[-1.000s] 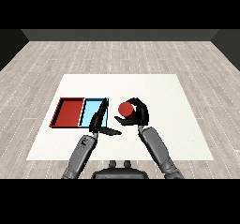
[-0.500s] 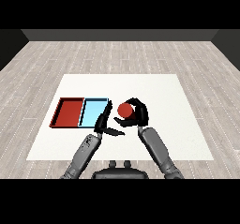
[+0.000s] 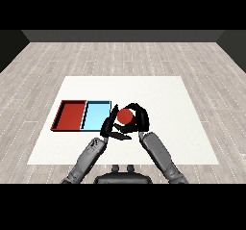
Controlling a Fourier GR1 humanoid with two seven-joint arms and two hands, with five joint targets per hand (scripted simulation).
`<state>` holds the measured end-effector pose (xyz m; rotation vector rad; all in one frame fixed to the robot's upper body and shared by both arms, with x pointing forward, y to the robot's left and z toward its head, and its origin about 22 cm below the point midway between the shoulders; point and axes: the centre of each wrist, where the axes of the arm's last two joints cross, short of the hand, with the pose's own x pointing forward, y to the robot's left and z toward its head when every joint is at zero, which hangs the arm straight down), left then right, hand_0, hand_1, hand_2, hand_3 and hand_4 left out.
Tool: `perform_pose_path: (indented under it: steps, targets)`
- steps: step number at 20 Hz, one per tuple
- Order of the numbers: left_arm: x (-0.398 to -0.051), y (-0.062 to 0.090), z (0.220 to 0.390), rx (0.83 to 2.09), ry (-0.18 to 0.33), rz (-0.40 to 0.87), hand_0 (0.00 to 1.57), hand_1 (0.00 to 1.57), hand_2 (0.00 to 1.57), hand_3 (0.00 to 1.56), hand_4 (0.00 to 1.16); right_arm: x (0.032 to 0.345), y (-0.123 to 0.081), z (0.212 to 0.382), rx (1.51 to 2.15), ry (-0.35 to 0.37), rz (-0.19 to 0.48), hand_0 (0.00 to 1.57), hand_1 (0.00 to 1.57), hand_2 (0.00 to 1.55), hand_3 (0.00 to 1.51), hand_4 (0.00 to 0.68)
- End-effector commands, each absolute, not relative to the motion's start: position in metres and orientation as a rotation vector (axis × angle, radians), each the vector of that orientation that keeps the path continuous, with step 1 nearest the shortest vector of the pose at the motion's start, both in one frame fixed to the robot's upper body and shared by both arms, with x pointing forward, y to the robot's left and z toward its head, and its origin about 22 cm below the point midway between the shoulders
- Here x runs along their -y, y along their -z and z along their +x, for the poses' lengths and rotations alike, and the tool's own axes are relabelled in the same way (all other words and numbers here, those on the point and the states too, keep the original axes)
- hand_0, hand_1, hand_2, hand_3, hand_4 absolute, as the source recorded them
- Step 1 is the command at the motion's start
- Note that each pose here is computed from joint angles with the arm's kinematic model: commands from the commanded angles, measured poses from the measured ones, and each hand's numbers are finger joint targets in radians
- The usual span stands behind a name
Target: Pick the red can and put it in the red box
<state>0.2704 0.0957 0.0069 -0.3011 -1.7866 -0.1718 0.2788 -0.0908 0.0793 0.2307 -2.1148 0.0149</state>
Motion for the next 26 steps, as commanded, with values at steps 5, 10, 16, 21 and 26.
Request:
perform_pose_path:
  steps: [5,10,16,21,26]
  targets:
    - [-0.088,-0.012,0.275,1.791,0.169,-0.33,0.0,0.0,0.0,0.0,0.0,0.067,-0.079,0.281,2.088,0.033,0.315,1.48,1.48,1.44,1.4,0.644]
    - [-0.083,0.006,0.282,1.759,0.143,-0.354,0.0,0.0,0.0,0.0,0.0,0.078,-0.071,0.283,2.096,0.032,0.345,1.51,1.51,1.45,1.42,0.652]
    - [-0.092,-0.006,0.285,1.77,0.164,-0.388,0.0,0.0,0.0,0.0,0.0,0.06,-0.073,0.265,2.104,0.003,0.347,1.52,1.52,1.45,1.4,0.648]
    - [-0.072,0.008,0.272,1.778,0.075,-0.277,0.0,0.0,0.0,0.0,0.66,0.055,-0.088,0.276,2.109,-0.003,0.327,1.51,1.51,1.46,1.4,0.642]
    - [-0.061,-0.001,0.276,1.75,-0.018,-0.188,1.57,1.57,1.57,1.49,1.13,0.049,-0.075,0.273,2.091,-0.024,0.312,1.51,1.51,1.45,1.39,0.649]
